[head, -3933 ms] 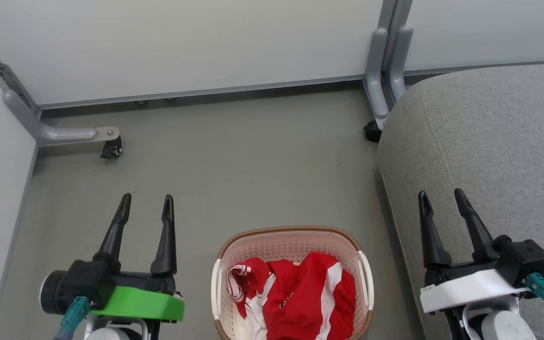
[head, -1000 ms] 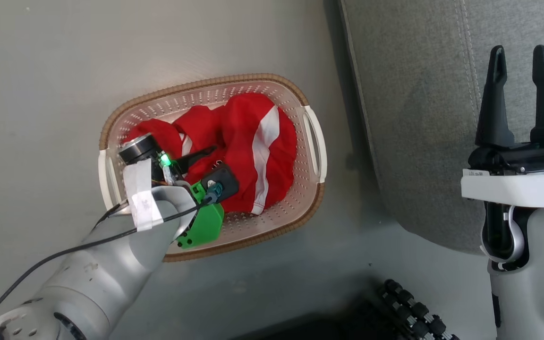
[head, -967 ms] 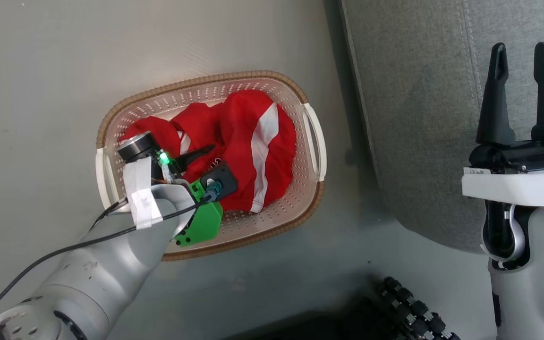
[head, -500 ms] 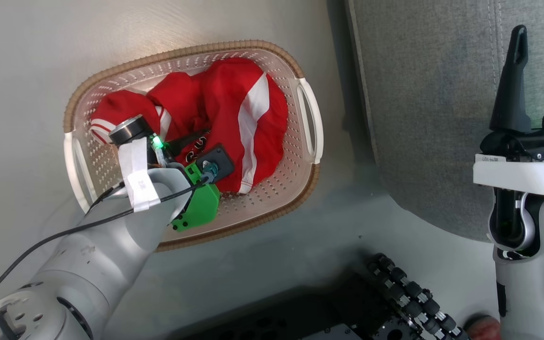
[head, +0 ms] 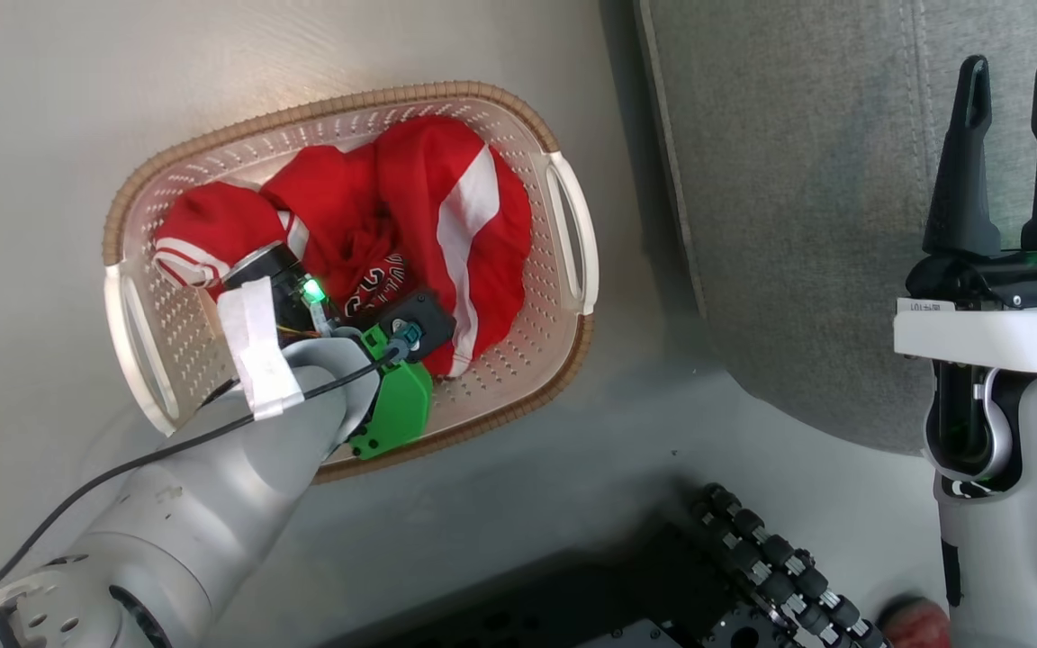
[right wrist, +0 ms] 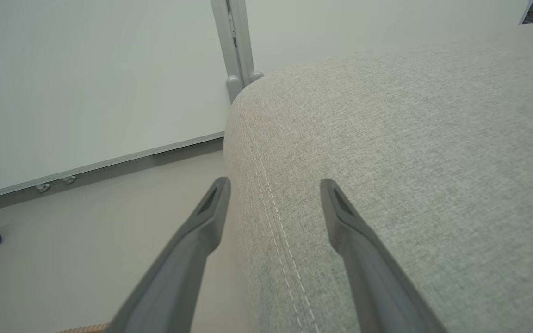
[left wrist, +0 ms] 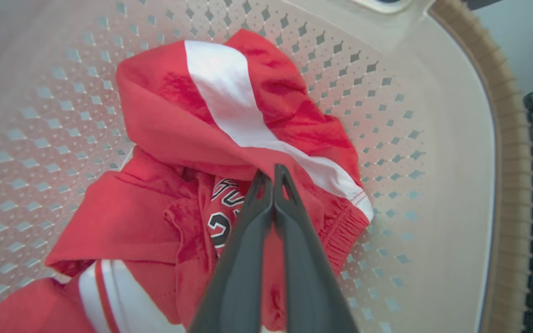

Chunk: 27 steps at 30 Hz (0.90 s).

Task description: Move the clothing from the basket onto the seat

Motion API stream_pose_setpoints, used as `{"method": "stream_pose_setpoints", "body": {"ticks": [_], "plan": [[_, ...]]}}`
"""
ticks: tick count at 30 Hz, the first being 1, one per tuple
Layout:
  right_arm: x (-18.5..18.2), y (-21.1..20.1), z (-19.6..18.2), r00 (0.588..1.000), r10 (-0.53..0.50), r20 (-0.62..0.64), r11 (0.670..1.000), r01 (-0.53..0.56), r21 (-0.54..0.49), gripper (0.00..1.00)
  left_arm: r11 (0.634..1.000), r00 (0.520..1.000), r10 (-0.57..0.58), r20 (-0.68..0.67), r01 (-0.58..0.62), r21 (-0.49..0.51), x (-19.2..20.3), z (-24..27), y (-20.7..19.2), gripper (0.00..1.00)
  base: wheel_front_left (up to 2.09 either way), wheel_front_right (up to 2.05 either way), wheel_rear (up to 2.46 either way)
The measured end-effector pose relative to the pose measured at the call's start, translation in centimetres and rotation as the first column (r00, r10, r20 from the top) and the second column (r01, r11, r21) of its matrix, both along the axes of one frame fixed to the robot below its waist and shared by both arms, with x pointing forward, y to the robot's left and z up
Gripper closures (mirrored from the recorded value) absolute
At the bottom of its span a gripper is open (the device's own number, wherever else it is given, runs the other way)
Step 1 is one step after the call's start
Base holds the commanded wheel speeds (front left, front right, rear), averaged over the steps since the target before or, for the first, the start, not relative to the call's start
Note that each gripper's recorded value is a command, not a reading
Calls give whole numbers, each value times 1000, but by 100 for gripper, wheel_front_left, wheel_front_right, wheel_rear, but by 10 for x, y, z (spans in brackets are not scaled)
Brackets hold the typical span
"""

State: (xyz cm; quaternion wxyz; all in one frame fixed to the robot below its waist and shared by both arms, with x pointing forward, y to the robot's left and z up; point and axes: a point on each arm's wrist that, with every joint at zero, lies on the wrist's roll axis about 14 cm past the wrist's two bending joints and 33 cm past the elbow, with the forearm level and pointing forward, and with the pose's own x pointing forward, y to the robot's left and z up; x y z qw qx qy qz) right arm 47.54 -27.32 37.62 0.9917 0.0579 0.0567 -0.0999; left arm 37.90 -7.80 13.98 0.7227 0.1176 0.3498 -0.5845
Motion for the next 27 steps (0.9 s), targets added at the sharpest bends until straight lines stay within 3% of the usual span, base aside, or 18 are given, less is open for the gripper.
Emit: {"method": "stream_pose_setpoints", "body": {"ticks": [6,13,22,27], "plan": [[-3,4,16,1000,11,27,1000,-10,-12,0,988,993,116,-25,-118,-101,15,38,-11,100,0,0,0],[-10,15,43,997,42,71,999,-40,-34,0,922,958,286,-23,-282,-264,40,108,-14,100,0,0,0],[-32,36,79,988,94,123,995,-90,-41,0,811,882,471,29,-420,-407,51,192,6,100,0,0,0],[-51,49,97,981,125,149,992,-121,-39,0,709,809,586,43,-486,-511,53,247,20,100,0,0,0]]}}
